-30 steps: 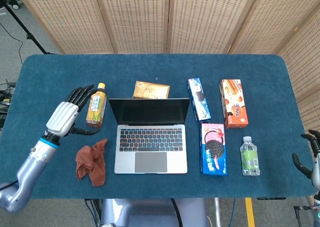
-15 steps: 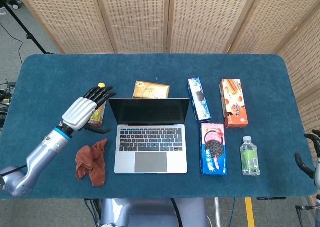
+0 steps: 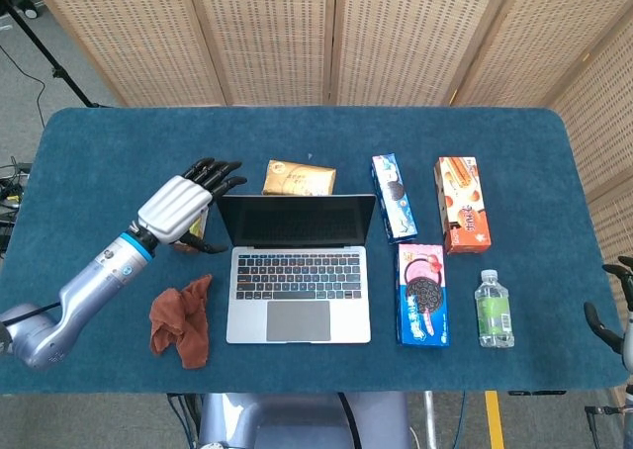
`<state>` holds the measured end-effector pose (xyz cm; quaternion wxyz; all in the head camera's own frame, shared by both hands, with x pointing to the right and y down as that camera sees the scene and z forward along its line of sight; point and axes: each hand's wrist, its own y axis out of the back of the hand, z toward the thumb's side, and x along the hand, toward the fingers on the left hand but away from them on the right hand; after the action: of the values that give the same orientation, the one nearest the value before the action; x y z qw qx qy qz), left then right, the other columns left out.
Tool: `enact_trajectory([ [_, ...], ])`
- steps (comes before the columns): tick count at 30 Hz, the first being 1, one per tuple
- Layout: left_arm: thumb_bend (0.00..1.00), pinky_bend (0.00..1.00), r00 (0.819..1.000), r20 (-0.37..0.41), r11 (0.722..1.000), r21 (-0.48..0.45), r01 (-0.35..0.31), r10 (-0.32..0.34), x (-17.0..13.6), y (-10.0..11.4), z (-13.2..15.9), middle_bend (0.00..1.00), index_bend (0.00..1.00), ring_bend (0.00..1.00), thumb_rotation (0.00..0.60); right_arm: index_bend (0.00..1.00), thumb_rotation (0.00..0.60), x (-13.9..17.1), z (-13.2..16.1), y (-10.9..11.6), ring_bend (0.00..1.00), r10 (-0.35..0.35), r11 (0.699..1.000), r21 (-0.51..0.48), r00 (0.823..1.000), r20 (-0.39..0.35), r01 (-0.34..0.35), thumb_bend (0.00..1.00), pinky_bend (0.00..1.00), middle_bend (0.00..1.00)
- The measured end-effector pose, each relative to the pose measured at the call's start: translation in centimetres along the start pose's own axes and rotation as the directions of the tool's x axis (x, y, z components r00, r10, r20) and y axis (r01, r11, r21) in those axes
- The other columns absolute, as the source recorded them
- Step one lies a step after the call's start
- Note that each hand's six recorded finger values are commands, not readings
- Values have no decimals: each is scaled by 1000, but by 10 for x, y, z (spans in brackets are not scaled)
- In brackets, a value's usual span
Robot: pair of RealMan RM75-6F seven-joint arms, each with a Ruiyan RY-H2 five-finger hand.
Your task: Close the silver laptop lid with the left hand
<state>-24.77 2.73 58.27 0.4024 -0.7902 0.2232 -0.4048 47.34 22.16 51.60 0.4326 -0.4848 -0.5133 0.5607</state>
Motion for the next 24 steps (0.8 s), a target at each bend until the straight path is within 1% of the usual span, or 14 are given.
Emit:
enact_trajectory([
  [3, 84, 0, 1000, 6, 1000, -4, 6, -6, 7, 2, 4, 0, 140, 0, 429, 294, 600, 0, -1, 1, 367, -2, 1000, -1, 1000, 4, 2, 288, 249, 243],
  [8, 84, 0, 999, 11, 999, -7, 33, -33, 21, -4, 8, 0, 140, 0, 431, 293, 600, 0, -2, 1, 367, -2, 1000, -3, 1000, 5, 2, 289, 249, 243],
  [15, 85, 0, 999, 30, 999, -28, 36, -35, 35, -14, 20, 0, 140, 0, 441, 291, 600, 0, -6, 3, 367, -6, 1000, -5, 1000, 17, 6, 288, 248, 241],
  [24, 85, 0, 998, 62, 998, -47, 34, -31, 50, -18, 37, 0, 140, 0, 440, 289, 600, -1, -6, 3, 367, -5, 1000, -6, 1000, 19, 5, 289, 245, 238],
])
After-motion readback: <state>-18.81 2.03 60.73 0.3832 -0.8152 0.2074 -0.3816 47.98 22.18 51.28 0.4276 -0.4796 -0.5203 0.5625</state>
